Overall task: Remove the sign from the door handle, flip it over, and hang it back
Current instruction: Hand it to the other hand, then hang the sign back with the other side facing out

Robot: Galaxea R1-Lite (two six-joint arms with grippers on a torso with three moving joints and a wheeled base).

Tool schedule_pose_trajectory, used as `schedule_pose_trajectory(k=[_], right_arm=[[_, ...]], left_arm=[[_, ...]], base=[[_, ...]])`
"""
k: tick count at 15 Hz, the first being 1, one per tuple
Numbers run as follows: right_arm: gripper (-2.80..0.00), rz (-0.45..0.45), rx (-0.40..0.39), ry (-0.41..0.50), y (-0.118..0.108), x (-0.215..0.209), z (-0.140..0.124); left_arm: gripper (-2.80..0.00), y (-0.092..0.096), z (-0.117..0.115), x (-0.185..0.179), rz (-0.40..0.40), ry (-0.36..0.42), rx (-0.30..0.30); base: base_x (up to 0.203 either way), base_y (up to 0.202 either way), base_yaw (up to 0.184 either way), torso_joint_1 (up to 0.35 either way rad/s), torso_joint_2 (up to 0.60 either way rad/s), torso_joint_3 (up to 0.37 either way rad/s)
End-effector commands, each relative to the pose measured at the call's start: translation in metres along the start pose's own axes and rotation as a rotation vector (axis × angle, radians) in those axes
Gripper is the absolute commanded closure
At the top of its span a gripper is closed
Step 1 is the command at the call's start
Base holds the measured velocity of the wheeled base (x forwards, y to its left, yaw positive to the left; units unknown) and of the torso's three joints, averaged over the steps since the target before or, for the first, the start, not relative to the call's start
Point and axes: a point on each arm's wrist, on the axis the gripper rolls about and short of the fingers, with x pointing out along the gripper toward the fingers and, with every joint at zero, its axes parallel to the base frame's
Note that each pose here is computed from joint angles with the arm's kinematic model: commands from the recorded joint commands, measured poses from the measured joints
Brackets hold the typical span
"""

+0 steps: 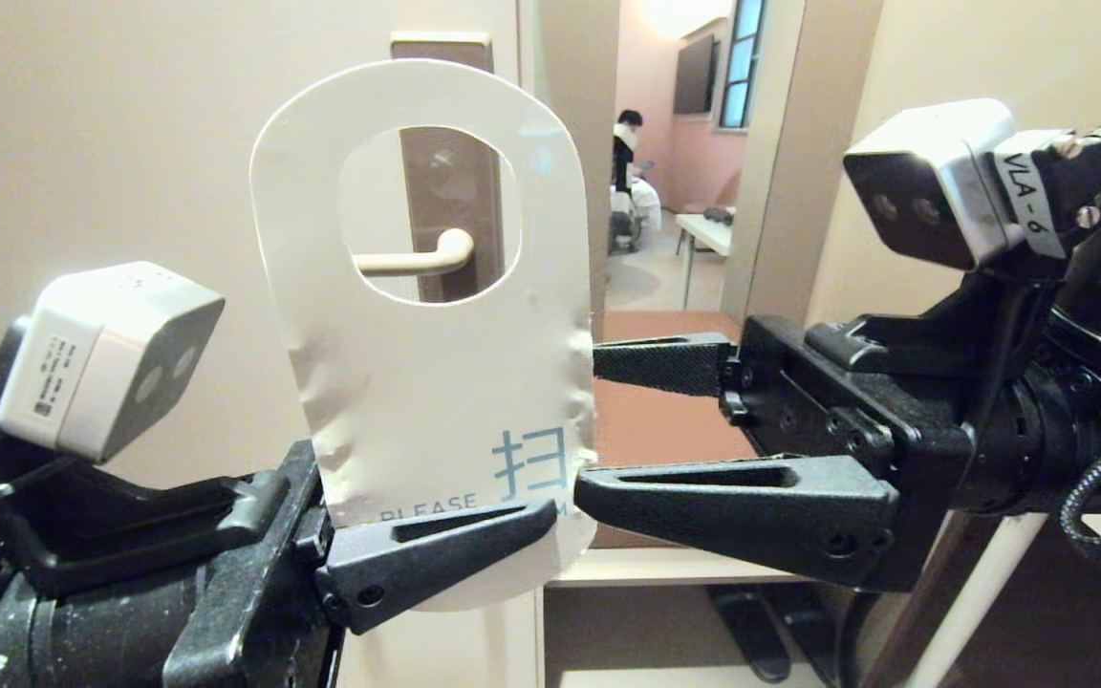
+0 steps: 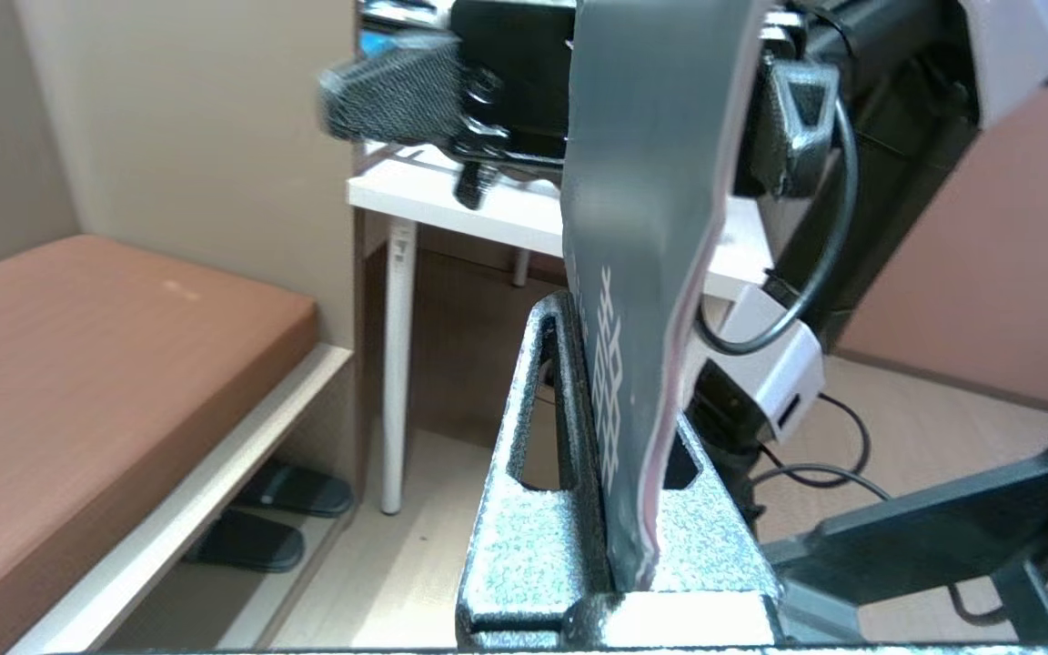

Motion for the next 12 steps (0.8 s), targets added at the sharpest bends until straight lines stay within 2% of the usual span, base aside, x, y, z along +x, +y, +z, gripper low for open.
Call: schedule_pose_trajectory(k=[1,6,10,11,12], right_arm=[[-2.8,-0.019,-0.007,-0.012,0.005,-0.014,0.001],[-2.8,-0.091,-0.002,-0.018,0.006,-0.042,-0.003],[-2.8,-0.106,0.003,-0.014,0.012,-0.052,-0.009],[0.0,-0.108,0.002,-0.012,0.013,-0.053,-0.011],[0.0,-0.112,0.002,-0.012,0.013,-0.053,-0.011]], left_arm=[[0.0,0.001,0.002,-0.002,0.006,-0.009,0.003],[0.0,0.001,0.001,-0.002,0.008,-0.007,0.002],[0.0,0.001,0.0,-0.003,0.009,-0.004,0.002],[0.0,0.001,0.0,-0.003,0.007,-0.007,0.004],[0.0,0.0,0.001,-0.005,0.005,-0.01,0.004]], base=[[0.0,0.0,0.0,0.0,0.0,0.0],[0.0,0.0,0.0,0.0,0.0,0.0],[0.0,0.0,0.0,0.0,0.0,0.0],[0.0,0.0,0.0,0.0,0.0,0.0],[0.0,0.0,0.0,0.0,0.0,0.0]])
